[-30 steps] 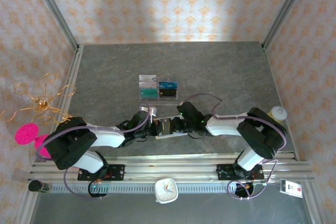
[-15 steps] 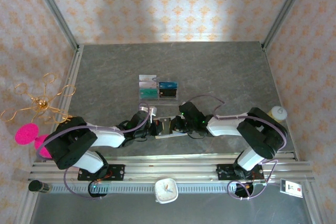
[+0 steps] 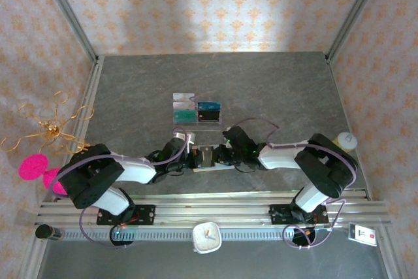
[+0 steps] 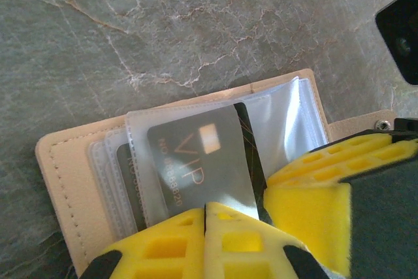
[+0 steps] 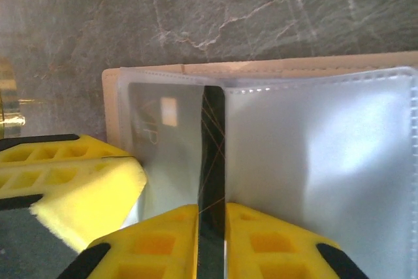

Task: Take the credit cards out of the card holder

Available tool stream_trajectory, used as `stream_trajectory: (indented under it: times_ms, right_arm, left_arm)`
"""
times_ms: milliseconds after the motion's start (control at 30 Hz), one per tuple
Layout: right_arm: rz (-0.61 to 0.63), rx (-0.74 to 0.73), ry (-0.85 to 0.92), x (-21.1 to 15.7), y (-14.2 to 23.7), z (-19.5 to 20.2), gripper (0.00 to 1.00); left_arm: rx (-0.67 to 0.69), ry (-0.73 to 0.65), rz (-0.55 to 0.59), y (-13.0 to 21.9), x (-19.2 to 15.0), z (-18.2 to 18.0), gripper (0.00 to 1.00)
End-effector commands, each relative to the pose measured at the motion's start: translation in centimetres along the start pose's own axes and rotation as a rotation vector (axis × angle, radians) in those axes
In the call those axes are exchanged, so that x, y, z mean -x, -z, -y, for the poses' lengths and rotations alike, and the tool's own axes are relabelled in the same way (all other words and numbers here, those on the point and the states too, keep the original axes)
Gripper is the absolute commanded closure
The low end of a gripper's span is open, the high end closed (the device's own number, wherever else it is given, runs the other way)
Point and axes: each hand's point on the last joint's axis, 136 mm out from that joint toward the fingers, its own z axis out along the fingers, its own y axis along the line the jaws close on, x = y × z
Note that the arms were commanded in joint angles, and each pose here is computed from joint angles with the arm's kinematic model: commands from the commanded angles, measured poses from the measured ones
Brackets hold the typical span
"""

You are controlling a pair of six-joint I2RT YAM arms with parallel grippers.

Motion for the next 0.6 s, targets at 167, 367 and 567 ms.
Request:
stream_trajectory:
  times_ms: [167, 367, 567]
  right_arm:
    - [0.020, -0.061, -0.032, -0.3, 0.4, 1.3, 1.00]
    - [0.071, -0.107, -0.070, 0.0, 2.6, 1.7, 1.00]
    - [0.087, -0.142, -0.080, 0.1, 3.5, 2.2, 1.00]
  left_arm:
    - [0.183, 0.023, -0.180, 0.8, -5.4, -5.4, 1.00]
    - [0.130, 0.032, -0.137, 1.5, -4.2, -3.8, 0.85]
    - [0.069, 0.023, -0.051, 2.7, -1.4, -1.2, 0.79]
